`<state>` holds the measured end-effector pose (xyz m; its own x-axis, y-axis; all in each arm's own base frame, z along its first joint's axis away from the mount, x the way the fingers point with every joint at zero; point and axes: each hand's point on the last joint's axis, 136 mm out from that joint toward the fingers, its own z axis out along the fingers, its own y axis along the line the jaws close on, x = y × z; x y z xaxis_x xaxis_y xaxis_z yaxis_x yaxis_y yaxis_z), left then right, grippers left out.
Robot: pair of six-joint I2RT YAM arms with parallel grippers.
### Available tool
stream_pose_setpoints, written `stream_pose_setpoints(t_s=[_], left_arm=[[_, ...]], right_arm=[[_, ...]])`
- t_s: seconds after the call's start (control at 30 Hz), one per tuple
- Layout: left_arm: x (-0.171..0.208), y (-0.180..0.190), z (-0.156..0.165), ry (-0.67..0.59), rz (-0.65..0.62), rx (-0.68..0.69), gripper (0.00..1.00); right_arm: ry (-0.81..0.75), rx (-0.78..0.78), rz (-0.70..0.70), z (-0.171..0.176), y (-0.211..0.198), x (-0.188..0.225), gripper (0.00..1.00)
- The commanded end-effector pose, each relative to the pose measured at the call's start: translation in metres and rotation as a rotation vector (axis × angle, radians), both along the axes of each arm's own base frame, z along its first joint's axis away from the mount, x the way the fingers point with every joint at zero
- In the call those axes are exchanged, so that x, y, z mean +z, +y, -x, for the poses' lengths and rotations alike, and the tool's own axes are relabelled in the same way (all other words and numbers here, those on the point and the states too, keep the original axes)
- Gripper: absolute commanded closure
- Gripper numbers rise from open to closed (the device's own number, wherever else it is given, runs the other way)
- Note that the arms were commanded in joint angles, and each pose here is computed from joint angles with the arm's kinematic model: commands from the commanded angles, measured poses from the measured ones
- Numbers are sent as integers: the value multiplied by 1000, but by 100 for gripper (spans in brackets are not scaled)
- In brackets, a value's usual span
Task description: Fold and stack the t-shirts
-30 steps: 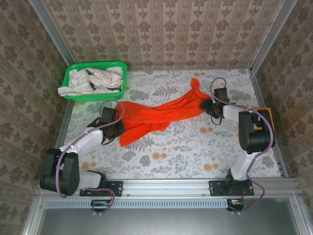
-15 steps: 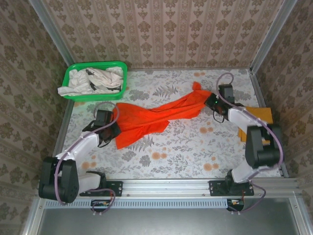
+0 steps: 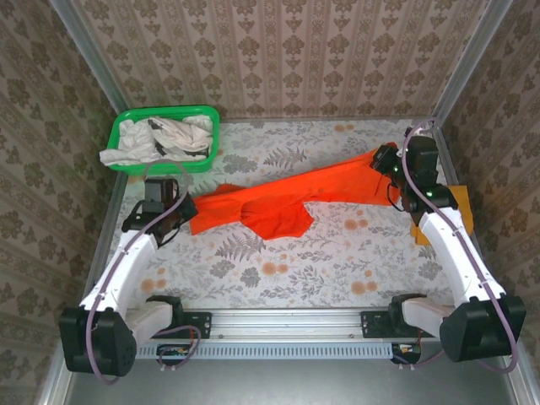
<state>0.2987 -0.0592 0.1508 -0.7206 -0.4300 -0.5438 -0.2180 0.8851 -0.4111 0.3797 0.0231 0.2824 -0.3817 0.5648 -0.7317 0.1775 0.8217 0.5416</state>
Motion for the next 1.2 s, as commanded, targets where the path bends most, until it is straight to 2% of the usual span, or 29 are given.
stream_pose_setpoints(t_s=[0.0, 0.3, 0.43, 0.6, 0.83, 1.07, 1.1, 1.17], left_arm=[[6, 9, 11, 18, -51, -14, 100], [12, 12, 27, 37, -68, -39, 100], [2, 6, 22, 80, -65, -79, 100], [-17, -13, 6, 130, -24, -137, 100], [-58, -34, -24, 211, -52, -198, 100], [-67, -44, -56, 200, -42, -187, 100], [-68, -46, -59, 198, -43, -189, 100], [-68, -48, -61, 193, -41, -192, 100]], right_arm=[[-87, -51, 26, 18, -10, 33, 100], [-111, -46, 23, 72, -4, 38, 100], [-55, -84, 57, 71, -12, 19, 100], [62, -73, 116, 32, -10, -22, 100], [270, -52, 178, -42, -13, -103, 100], [355, 25, 170, -124, -11, -139, 98], [354, 35, 166, -132, -12, -139, 83], [337, 27, 160, -135, -15, -133, 42]])
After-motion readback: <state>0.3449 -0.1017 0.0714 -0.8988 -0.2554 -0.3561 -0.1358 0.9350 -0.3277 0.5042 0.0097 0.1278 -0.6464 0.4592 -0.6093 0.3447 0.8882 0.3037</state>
